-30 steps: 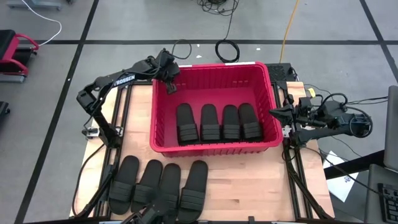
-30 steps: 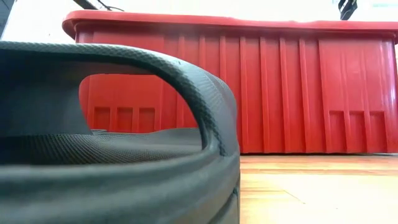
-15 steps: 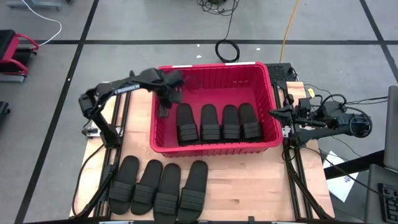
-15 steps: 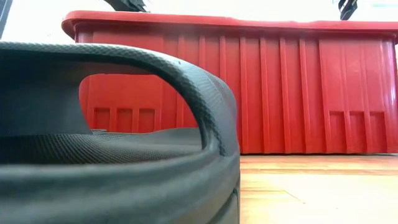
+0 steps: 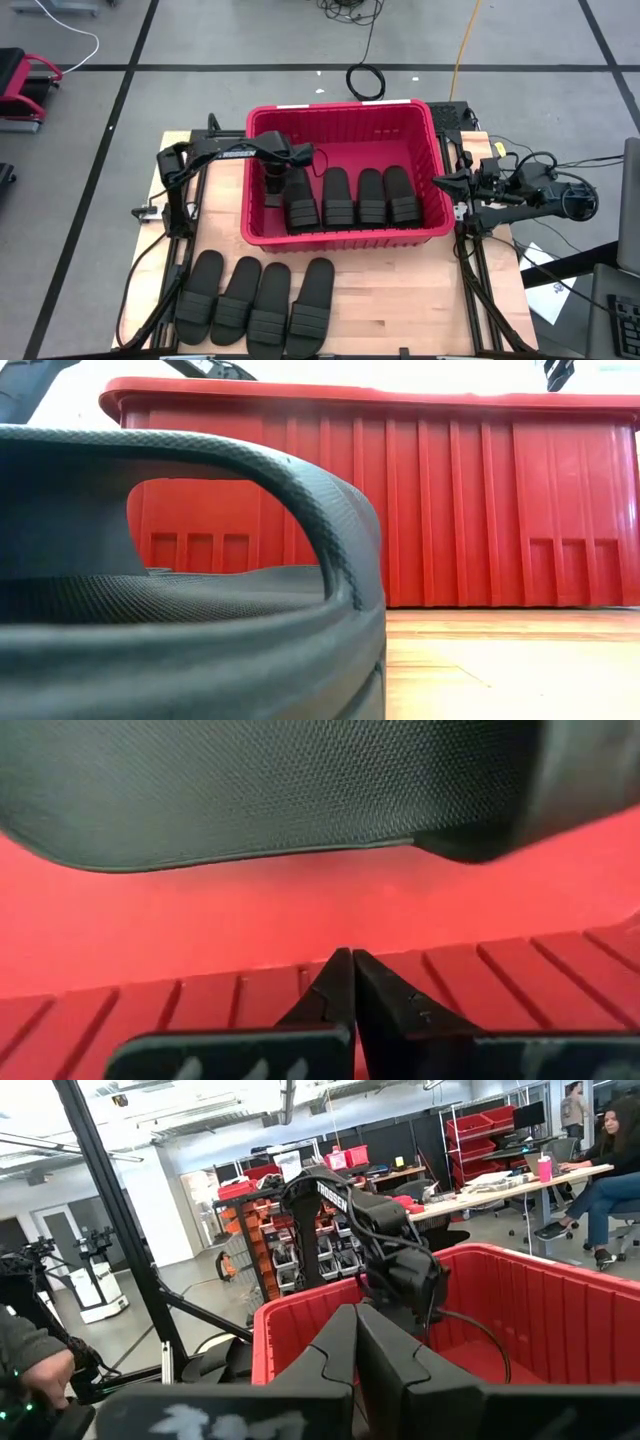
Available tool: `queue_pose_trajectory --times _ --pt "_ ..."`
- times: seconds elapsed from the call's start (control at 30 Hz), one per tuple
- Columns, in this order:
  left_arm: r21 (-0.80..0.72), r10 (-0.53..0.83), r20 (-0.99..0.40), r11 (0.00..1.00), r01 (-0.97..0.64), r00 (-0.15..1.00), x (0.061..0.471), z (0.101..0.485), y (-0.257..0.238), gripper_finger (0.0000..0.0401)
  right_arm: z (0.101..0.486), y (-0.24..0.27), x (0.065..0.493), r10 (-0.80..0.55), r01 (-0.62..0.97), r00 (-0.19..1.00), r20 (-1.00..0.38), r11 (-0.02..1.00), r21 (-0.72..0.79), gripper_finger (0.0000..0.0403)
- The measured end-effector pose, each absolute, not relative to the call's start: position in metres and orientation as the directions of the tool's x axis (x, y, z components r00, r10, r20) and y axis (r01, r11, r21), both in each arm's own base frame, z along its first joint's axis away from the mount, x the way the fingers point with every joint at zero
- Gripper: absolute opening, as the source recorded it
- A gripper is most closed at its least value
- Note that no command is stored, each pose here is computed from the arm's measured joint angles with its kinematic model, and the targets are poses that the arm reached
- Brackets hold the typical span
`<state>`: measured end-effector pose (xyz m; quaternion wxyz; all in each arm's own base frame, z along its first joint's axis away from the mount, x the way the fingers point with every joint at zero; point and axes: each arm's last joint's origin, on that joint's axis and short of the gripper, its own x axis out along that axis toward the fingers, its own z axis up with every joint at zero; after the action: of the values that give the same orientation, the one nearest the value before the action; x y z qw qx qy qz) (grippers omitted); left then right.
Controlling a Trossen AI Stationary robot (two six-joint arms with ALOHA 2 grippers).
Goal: Pick and place slides into bin
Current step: Adjust the black slide in the red bin
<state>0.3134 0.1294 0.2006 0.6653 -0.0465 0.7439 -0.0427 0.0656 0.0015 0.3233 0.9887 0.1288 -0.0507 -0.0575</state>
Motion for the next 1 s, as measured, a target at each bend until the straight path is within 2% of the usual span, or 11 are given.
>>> queue_pose_trajectory --times 0.2,0.4,0.7,0.87,1.0 --pt "-0.092 -0.099 -0.988 0.994 -0.06 -0.121 0.319 0.189 0.133 0.0 0.323 0.001 0.066 -0.127 0.101 0.988 0.085 0.96 0.26 0.0" --pt "-0.014 -0.019 -0.999 0.994 -0.108 -0.049 0.328 0.187 0.139 0.0 0.323 0.002 0.066 -0.126 0.102 0.989 0.079 0.96 0.259 0.0" --pt "-0.047 -0.042 -0.999 0.986 -0.161 0.032 0.334 0.185 0.141 0.0 0.323 0.002 0.066 -0.126 0.102 0.989 0.079 0.96 0.259 0.0" --pt "-0.059 -0.061 -0.998 0.985 -0.163 -0.01 0.329 0.186 0.143 0.0 0.323 0.002 0.066 -0.126 0.102 0.989 0.079 0.96 0.259 0.0" --pt "-0.109 -0.114 -0.99 0.992 -0.061 -0.08 0.322 0.198 0.141 0.0001 0.323 0.002 0.066 -0.126 0.101 0.989 0.079 0.959 0.264 0.0"
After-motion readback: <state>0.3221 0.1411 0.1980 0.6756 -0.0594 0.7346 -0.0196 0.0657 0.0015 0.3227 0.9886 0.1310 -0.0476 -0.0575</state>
